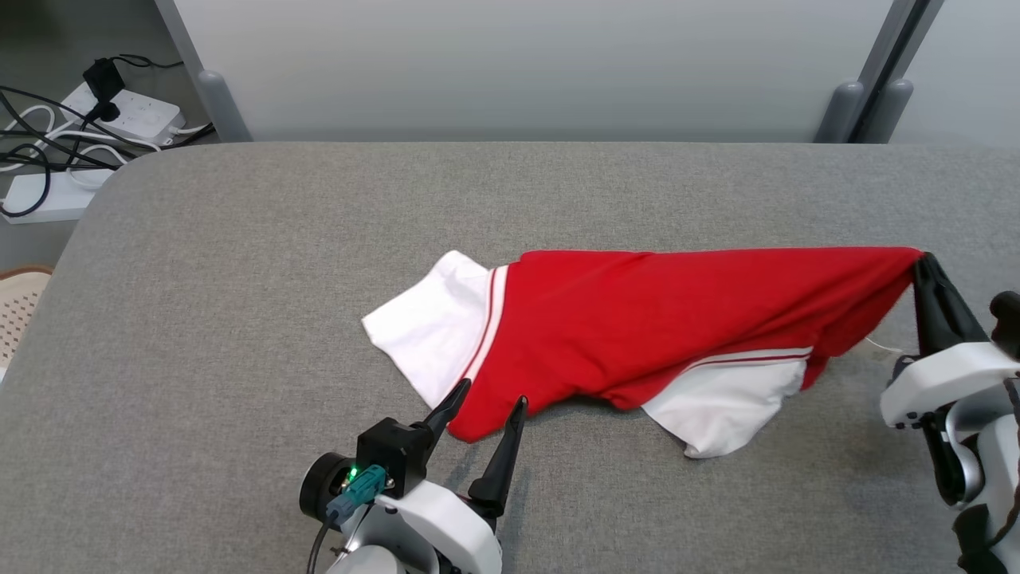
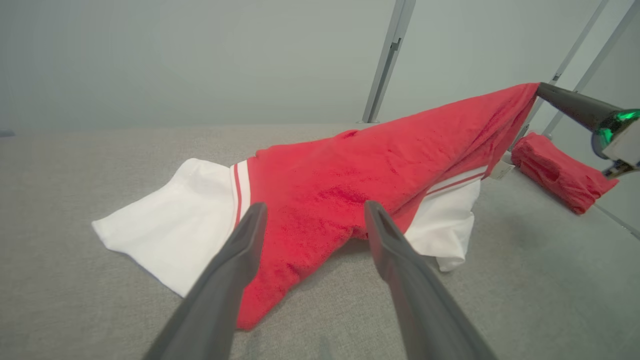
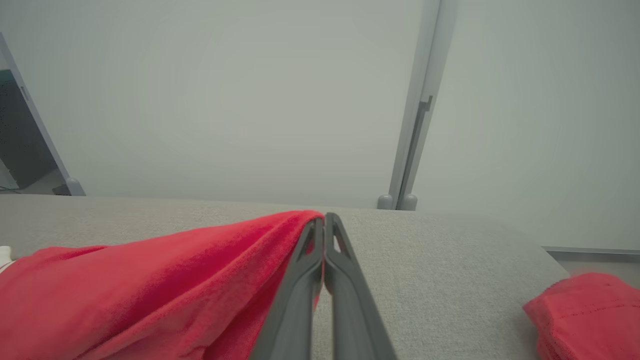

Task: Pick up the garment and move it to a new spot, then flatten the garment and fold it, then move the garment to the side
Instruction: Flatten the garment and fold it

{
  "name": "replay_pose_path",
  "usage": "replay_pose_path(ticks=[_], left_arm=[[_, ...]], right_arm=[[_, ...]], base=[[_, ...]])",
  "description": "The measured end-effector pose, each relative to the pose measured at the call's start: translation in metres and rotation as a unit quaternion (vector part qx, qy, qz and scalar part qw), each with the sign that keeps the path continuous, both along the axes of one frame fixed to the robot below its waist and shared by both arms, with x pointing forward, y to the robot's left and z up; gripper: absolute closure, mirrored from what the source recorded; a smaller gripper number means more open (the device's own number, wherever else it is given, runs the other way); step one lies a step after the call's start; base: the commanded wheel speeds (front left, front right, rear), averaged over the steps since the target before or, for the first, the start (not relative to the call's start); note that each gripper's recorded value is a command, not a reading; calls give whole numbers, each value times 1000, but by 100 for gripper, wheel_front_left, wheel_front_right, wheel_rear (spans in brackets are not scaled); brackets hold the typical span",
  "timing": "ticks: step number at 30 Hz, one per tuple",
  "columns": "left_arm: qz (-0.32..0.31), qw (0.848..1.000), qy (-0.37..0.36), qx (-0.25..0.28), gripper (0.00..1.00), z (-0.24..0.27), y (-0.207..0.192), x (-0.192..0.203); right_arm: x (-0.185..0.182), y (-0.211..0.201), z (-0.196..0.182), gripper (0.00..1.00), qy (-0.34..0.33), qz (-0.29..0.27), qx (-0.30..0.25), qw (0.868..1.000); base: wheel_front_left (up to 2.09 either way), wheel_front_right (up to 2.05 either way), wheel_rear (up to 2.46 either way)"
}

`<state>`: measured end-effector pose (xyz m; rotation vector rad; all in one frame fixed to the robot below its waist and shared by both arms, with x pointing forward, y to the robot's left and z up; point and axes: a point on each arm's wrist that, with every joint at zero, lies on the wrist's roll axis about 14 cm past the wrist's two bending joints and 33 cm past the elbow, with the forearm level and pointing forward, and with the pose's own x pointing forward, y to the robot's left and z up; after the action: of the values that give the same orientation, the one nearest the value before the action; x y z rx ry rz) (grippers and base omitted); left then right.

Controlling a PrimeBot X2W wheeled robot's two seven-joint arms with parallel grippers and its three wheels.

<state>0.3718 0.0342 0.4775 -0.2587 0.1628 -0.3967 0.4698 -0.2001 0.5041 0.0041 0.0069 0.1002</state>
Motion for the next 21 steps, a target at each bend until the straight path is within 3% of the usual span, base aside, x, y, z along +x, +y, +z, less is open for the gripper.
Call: replay_pose_path(ticks=[4, 7, 14, 18, 21], left_arm=[[-6, 1000, 2, 1, 0, -1, -5, -1], [-14, 1000, 2, 2, 0, -2, -8, -4], [-22, 1000, -2, -4, 0, 2, -12, -5], [-62, 998, 6, -10, 0, -1, -32, -13], [-92, 996, 18, -8, 0, -8, -48, -20]], right_arm=[[-8, -20, -17, 100, 25, -36, -16, 999], [-14, -12, -33, 0, 48, -36, -10, 998], [-29, -18, -46, 0, 63, -49, -14, 997], [-40, -26, -48, 0, 61, -66, -7, 996], [-41, -10, -40, 0, 46, -42, -4, 998]], base=[[0, 0, 0], [0, 0, 0], [0, 0, 0], [0, 0, 0], [0, 0, 0]])
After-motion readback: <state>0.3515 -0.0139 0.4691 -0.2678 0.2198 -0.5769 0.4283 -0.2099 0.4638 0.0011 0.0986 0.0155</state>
